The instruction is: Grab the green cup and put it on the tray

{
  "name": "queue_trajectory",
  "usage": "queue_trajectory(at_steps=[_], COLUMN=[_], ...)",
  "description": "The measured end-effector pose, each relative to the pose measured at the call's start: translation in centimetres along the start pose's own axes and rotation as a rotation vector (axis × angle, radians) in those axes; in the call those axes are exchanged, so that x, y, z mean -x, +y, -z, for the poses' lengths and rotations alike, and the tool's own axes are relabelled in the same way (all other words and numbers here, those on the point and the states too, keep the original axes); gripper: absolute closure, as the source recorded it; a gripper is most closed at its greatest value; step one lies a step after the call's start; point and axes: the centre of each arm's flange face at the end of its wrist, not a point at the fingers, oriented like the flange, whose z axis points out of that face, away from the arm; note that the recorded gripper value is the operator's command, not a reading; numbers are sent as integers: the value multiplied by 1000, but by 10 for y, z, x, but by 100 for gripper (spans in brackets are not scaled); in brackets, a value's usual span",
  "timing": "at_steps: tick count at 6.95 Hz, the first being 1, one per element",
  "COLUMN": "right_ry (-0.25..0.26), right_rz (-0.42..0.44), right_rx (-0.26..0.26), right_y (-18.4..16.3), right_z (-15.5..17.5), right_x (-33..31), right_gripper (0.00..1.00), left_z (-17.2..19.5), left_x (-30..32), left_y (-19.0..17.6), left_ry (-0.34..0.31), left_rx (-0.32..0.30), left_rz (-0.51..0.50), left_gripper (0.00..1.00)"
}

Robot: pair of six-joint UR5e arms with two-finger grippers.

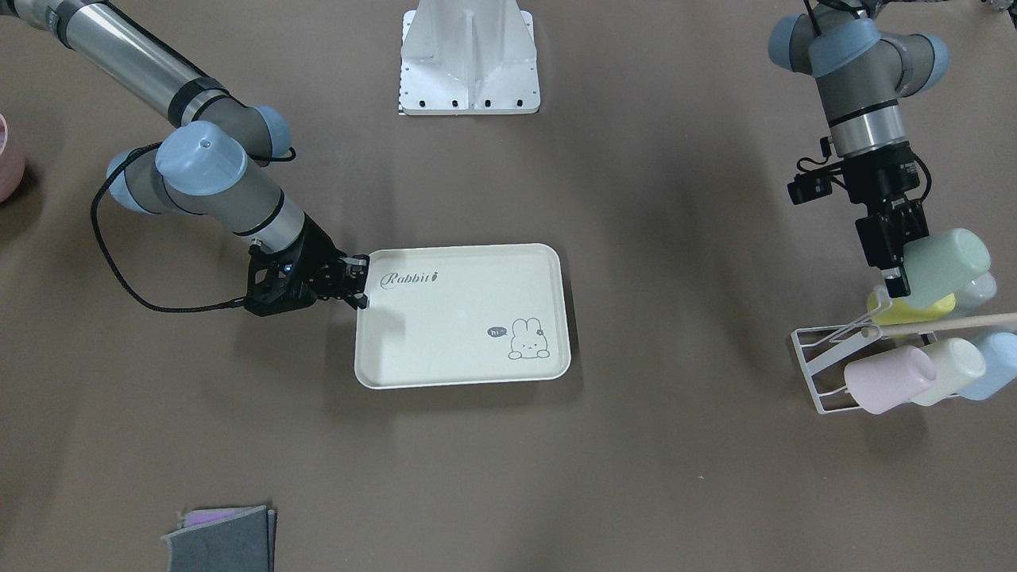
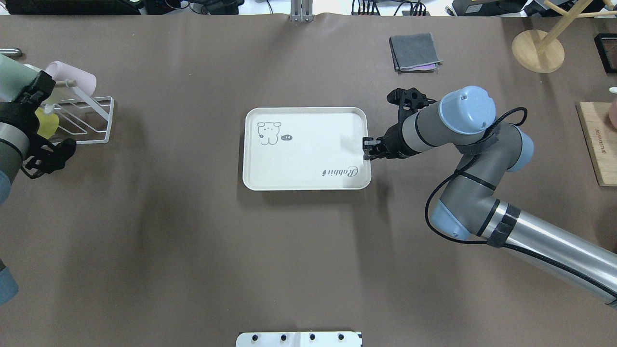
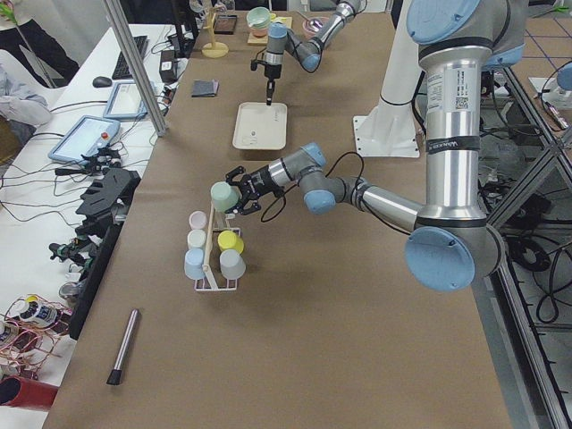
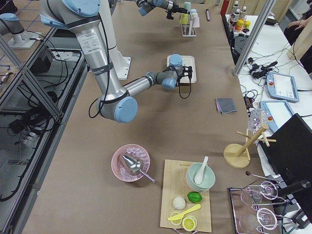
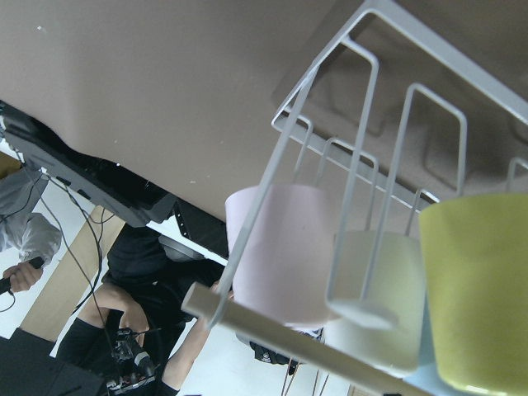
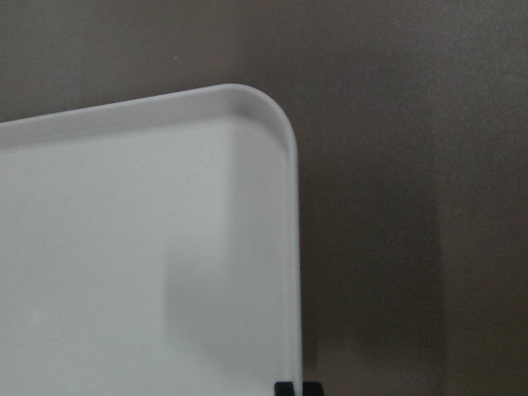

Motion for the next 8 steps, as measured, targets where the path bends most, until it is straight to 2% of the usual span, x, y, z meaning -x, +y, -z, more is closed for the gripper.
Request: queue_trajectory(at_steps=[2, 4, 7, 8], right_ry=[6, 8, 11, 11], right_rz=[-1, -1, -6, -8], right_rx=[-1, 4, 8, 8], right_y=[9, 14, 17, 17], right_z=[-9, -14, -16, -17], right_x=[6, 8, 8, 8], right_gripper=[100, 100, 100, 85], left_z=[7, 12, 18, 16], left_x=[22, 37, 83, 114], left_y=[2, -6, -33, -49], left_ry=[-65, -103, -96, -87], left_rx=[-29, -129, -330, -406], left_rz=[72, 207, 556, 665], left_gripper=[24, 25, 25, 25])
